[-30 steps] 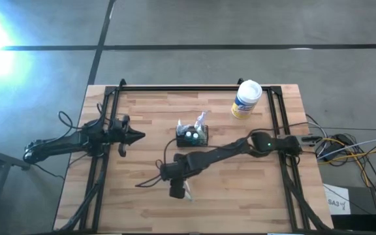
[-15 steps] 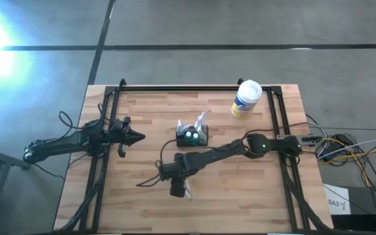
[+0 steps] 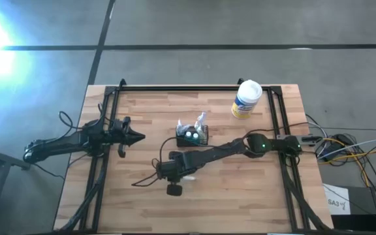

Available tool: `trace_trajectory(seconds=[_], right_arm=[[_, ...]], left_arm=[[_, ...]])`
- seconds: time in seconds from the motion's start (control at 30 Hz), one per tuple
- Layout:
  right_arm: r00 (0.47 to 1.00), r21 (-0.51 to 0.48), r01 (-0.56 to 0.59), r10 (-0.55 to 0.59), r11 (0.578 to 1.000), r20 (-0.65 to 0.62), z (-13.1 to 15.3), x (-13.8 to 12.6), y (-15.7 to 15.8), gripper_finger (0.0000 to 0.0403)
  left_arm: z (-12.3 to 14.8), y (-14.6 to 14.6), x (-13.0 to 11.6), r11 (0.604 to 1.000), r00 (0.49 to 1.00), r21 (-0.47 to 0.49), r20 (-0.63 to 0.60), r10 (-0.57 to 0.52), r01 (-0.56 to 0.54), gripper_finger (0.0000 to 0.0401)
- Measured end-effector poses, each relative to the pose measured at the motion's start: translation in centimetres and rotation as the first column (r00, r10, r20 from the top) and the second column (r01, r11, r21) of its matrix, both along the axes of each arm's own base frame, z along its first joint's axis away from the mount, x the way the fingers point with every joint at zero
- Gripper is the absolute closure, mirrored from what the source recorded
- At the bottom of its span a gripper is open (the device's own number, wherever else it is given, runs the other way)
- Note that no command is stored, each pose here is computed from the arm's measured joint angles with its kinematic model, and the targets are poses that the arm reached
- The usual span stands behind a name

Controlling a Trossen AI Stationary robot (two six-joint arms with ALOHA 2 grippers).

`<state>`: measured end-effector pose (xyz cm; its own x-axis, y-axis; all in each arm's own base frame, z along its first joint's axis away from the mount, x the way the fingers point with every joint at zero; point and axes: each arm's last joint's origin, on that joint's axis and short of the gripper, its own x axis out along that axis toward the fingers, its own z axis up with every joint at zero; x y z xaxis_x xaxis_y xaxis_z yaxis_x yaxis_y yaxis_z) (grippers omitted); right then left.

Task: Pick & Place toothbrushing station
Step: Put the blue toothbrush into the black wire organizer

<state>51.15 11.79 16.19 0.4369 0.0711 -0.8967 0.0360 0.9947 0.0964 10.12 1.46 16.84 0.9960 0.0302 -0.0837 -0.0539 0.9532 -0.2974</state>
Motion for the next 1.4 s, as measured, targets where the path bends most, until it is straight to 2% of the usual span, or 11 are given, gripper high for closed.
trace_trajectory(seconds=[0.23, 0.4, 0.5, 0.6, 0.73, 0.83, 0.97, 1.07, 1.13, 1.3, 1.4], right_arm=[[0.987, -0.023, -0.093, 0.095, 0.995, 0.13, 5.2, 0.0, 1.2, 0.0394], [0.967, -0.188, -0.031, 0.077, 0.982, 0.242, 10.2, -1.6, 0.9, 0.0395], [0.947, -0.22, -0.037, 0.104, 0.975, 0.303, 12.6, -2.8, 0.3, 0.0395], [0.905, -0.223, -0.079, 0.164, 0.972, 0.393, 14.4, -4.0, 0.3, 0.0395], [0.808, -0.182, -0.123, 0.204, 0.976, 0.553, 16.1, -6.4, -0.1, 0.0395], [0.738, -0.165, -0.119, 0.198, 0.979, 0.646, 15.2, -8.7, -0.7, 0.0395], [0.647, -0.129, -0.094, 0.159, 0.987, 0.746, 12.2, -11.7, -1.5, 0.0395], [0.56, -0.1, -0.073, 0.124, 0.992, 0.819, 10.4, -13.7, -2.1, 0.0395], [0.52, -0.083, -0.054, 0.099, 0.995, 0.849, 9.1, -14.7, -2.6, 0.0395], [0.501, -0.098, -0.006, 0.088, 0.995, 0.861, 6.6, -16.4, -3.2, 0.0395], [0.483, -0.098, 0.01, 0.081, 0.995, 0.872, 5.7, -16.8, -3.8, 0.0395]], left_arm=[[0.0, 0.0, 0.0, 1.0, 1.0, 0.011, -0.004, -0.008, 0.008, 0.038], [-0.1, -0.1, 0.0, 0.999, 0.999, 0.011, -0.012, -0.038, 0.039, 0.038], [-0.3, -0.1, 0.0, 0.999, 0.998, 0.007, -0.027, -0.049, 0.049, 0.038], [-0.3, -0.1, 0.0, 0.999, 0.998, 0.014, -0.027, -0.05, 0.051, 0.038], [-0.3, -0.2, 0.0, 0.998, 0.998, 0.014, -0.028, -0.056, 0.056, 0.038], [-0.3, -0.2, 0.0, 0.997, 0.997, 0.013, -0.027, -0.072, 0.073, 0.038], [-0.3, -0.3, 0.0, 0.995, 0.995, 0.01, -0.025, -0.098, 0.098, 0.038], [-0.3, -0.3, 0.0, 0.995, 0.995, 0.013, -0.024, -0.095, 0.095, 0.038], [-0.2, -0.2, 0.0, 0.998, 0.998, 0.013, -0.018, -0.067, 0.067, 0.038], [-0.1, -0.2, 0.0, 0.996, 0.998, 0.068, -0.007, -0.061, 0.062, 0.038], [-0.2, -0.4, 0.0, 0.979, 0.989, 0.135, -0.019, -0.149, 0.15, 0.038]])
